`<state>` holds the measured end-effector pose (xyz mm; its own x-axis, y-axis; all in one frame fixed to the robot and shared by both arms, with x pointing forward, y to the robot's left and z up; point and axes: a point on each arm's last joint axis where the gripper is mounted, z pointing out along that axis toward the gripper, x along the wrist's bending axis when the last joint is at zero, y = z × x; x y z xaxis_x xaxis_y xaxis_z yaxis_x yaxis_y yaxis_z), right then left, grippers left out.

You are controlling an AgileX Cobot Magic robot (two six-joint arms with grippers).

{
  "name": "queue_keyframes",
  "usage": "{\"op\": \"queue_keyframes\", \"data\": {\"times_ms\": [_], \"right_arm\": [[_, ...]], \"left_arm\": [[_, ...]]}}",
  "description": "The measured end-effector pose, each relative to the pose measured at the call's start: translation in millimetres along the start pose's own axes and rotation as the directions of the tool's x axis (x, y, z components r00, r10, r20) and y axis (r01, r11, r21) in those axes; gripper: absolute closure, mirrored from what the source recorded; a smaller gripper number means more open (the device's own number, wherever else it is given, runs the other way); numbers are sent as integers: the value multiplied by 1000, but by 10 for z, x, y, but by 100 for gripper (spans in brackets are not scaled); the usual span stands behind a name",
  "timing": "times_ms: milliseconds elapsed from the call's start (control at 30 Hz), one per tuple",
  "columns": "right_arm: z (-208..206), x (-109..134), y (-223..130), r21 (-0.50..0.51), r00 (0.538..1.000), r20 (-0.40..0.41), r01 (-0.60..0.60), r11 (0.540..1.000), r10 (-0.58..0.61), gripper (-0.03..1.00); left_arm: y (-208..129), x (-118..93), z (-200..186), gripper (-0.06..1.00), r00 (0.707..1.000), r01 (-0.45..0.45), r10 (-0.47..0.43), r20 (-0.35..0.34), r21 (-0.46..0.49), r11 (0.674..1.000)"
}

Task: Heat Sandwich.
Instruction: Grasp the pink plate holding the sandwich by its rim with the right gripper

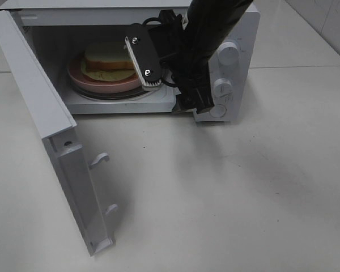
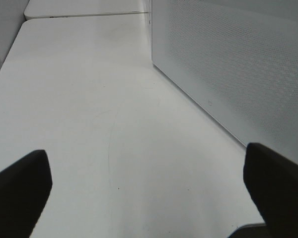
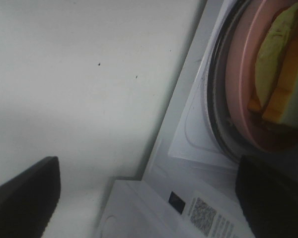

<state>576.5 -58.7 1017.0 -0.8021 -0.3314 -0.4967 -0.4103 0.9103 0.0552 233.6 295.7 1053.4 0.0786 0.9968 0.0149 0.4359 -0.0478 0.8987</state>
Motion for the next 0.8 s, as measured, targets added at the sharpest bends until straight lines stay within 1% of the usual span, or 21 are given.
{"op": "queue_keyframes", "data": {"times_ms": [33, 67, 133, 167, 200, 333, 367, 500, 700, 800], "right_arm": [[111, -54, 18, -2, 1000, 6, 0, 1000, 0, 5], [111, -54, 18, -2, 1000, 6, 0, 1000, 0, 5], [218, -106, 35, -2, 1000, 8, 1, 1000, -1, 5], [336, -166, 55, -5, 1000, 18, 2, 1000, -2, 5], [336, -166, 55, -5, 1000, 18, 2, 1000, -2, 5], [576, -290, 98, -12, 999, 33, -2, 1000, 3, 7], [576, -290, 98, -12, 999, 33, -2, 1000, 3, 7], [806, -368, 140, -29, 999, 37, -18, 999, 19, 8], [989, -407, 180, -52, 998, 30, -46, 998, 47, 9], [1082, -471, 205, -62, 998, 42, -54, 997, 57, 9]], "left_arm": [[0, 0, 0, -3, 1000, 0, 0, 0, 0, 1000], [0, 0, 0, -3, 1000, 0, 0, 0, 0, 1000], [0, 0, 0, -3, 1000, 0, 0, 0, 0, 1000], [0, 0, 0, -3, 1000, 0, 0, 0, 0, 1000], [0, 0, 0, -3, 1000, 0, 0, 0, 0, 1000], [0, 0, 0, -3, 1000, 0, 0, 0, 0, 1000], [0, 0, 0, -3, 1000, 0, 0, 0, 0, 1000], [0, 0, 0, -3, 1000, 0, 0, 0, 0, 1000], [0, 0, 0, -3, 1000, 0, 0, 0, 0, 1000], [0, 0, 0, -3, 1000, 0, 0, 0, 0, 1000]]}}
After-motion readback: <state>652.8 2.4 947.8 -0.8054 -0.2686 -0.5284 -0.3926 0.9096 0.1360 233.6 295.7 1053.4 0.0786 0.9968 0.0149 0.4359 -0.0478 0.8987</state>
